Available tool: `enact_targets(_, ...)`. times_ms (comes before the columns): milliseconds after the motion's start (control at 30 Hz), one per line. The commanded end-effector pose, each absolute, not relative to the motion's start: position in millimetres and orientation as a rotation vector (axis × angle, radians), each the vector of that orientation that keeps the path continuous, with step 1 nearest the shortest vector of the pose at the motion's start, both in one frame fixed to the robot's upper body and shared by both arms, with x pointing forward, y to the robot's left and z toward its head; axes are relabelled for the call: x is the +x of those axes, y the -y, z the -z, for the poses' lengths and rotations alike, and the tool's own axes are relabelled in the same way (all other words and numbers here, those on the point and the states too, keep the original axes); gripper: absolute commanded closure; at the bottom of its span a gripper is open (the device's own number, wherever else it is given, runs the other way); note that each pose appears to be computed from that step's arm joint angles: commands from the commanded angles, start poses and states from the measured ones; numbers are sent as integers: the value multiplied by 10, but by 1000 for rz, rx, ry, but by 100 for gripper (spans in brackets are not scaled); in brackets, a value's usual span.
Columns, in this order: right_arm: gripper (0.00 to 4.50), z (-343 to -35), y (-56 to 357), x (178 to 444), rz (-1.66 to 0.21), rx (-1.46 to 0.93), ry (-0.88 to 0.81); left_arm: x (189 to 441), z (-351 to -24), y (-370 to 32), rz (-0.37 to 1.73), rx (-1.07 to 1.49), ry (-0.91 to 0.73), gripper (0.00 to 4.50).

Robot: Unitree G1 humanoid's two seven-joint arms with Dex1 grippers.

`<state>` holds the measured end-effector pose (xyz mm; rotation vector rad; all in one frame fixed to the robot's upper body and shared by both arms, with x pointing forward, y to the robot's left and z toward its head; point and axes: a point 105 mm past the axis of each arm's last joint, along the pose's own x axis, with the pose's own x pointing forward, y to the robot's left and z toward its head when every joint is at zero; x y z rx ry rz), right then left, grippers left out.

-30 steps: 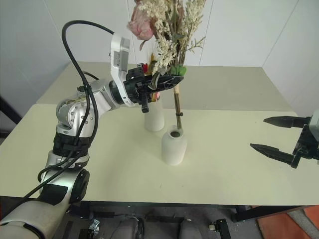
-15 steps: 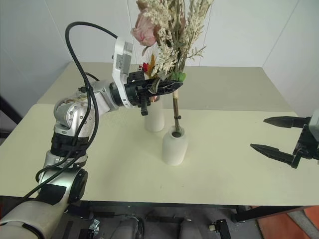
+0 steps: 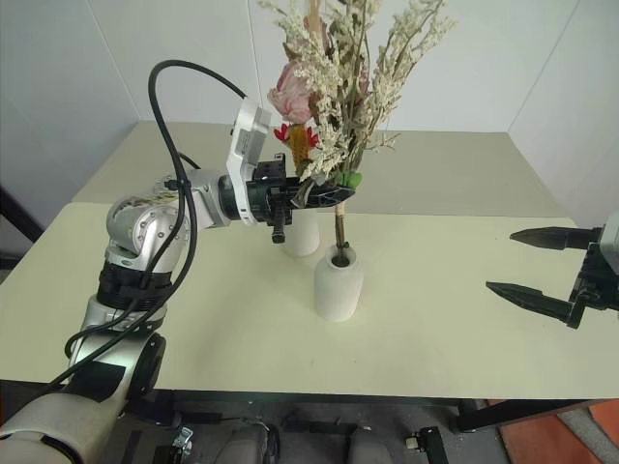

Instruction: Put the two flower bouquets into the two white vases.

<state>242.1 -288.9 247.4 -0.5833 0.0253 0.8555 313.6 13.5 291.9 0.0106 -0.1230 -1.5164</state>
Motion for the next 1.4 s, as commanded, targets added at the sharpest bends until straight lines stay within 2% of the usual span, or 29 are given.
enact_targets(33, 0, -2590, 2878, 2412, -847, -626, 4, 3088, -2973, -96, 1538, -30, 129, 440)
enact_targets(467, 0, -2583, 2869, 2415, -846, -630, 12, 2954, -3327, -86, 1522, 72, 285, 440)
enact_targets(767, 0, -2587, 2874, 2422, -842, -631, 15, 2997, -3391, -91, 1486, 75, 306, 440)
enact_targets(1067, 0, -2573, 2885, 2425, -840, -632, 12, 2876, -3588, -94, 1493, 89, 370, 440)
enact_targets(1167, 0, -2567, 2884, 2435, -840, -633, 12, 2873, -3631, -100, 1487, 68, 362, 440)
enact_targets(1233, 0, -2565, 2885, 2440, -839, -633, 12, 2876, -3648, -99, 1500, 27, 302, 440)
enact_targets(1400, 0, -2551, 2893, 2457, -836, -637, 11, 2996, -3565, -92, 1438, 38, 227, 440)
